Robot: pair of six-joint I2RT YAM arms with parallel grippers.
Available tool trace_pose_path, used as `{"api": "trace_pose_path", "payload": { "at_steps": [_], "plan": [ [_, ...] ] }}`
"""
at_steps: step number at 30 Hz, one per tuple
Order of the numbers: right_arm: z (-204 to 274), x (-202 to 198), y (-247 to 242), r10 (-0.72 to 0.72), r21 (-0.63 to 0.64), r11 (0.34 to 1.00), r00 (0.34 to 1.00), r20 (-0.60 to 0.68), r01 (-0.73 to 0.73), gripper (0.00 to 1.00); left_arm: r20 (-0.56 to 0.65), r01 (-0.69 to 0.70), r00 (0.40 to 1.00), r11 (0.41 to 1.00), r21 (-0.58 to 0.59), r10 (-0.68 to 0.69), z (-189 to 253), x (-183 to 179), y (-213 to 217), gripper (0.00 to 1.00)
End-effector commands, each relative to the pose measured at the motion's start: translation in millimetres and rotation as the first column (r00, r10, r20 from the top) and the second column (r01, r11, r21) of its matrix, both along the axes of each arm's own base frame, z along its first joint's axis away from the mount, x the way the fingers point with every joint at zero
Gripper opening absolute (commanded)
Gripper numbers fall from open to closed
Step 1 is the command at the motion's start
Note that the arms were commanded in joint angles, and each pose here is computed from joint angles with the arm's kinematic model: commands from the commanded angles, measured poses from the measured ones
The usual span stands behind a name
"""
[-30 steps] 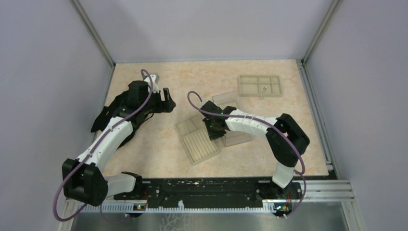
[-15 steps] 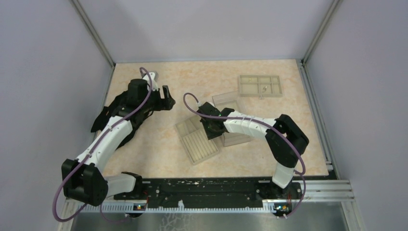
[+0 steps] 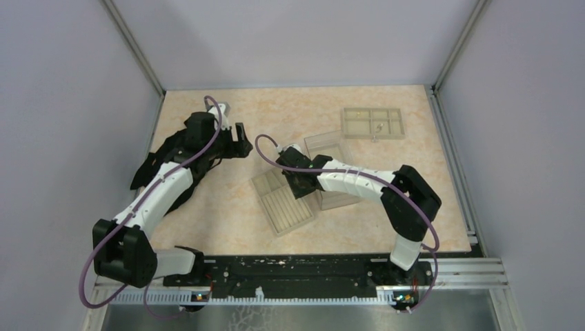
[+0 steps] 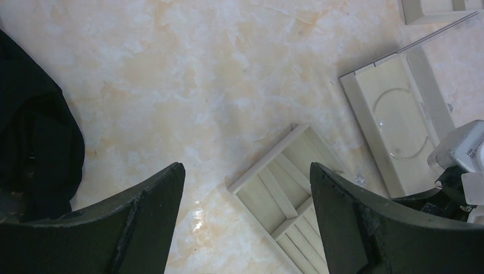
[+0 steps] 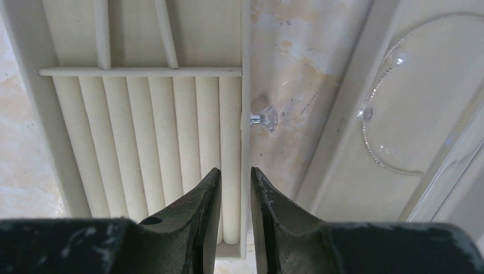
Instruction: Organize the mixed jewelry
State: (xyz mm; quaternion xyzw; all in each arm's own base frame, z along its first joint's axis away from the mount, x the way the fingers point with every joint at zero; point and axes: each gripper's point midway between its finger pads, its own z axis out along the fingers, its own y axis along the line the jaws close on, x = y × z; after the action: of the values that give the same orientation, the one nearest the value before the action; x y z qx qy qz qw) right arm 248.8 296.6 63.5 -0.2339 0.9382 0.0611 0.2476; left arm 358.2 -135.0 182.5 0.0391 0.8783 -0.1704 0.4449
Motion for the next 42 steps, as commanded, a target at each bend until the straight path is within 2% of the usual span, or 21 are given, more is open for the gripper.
{"api": "trace_pose_path", "payload": {
  "at_steps": [1, 12, 17, 20, 23, 34, 42],
  "plan": [
    [9.7, 8.4, 11.0, 0.009, 0.016, 1.0, 0.999, 0.034, -0.01, 0.25, 0.06, 0.011, 0.998, 1.0, -0.005, -0.01, 18.8, 12.1, -2.3, 0.87],
    [-14.2, 6.5, 7.7, -0.019, -0.021, 1.0, 1.0, 0.0, 0.019, 0.23, 0.038, 0.015, 0.999, 1.0, 0.009, -0.015, 9.1, 12.2, -1.7, 0.87],
    [-14.8, 6.0, 8.8, -0.021, -0.014, 1.0, 1.0, -0.003, 0.021, 0.14, 0.035, 0.013, 0.999, 1.0, 0.013, -0.013, 6.7, 12.1, -0.9, 0.87],
    [-17.6, 4.0, 9.2, -0.022, -0.012, 1.0, 1.0, -0.014, 0.022, 0.12, 0.03, 0.011, 0.999, 1.0, 0.012, -0.011, 4.2, 11.6, -0.6, 0.87],
    [-17.2, 2.1, 10.4, -0.023, 0.002, 1.0, 1.0, -0.02, 0.023, 0.0, 0.025, 0.004, 1.0, 1.0, 0.01, -0.005, 4.0, 11.8, -0.5, 0.87],
    [9.9, 11.6, 15.8, -0.043, 0.033, 0.999, 0.999, 0.025, 0.042, 0.0, 0.05, -0.1, 0.994, 0.995, -0.019, 0.101, 28.7, 20.7, 19.7, 0.89],
    [-4.1, 15.6, 17.4, -0.115, 0.02, 0.993, 0.993, 0.01, 0.115, 0.0, 0.035, -0.129, 0.991, 0.991, -0.022, 0.129, 24.5, 24.9, 32.7, 0.91]
  ]
}}
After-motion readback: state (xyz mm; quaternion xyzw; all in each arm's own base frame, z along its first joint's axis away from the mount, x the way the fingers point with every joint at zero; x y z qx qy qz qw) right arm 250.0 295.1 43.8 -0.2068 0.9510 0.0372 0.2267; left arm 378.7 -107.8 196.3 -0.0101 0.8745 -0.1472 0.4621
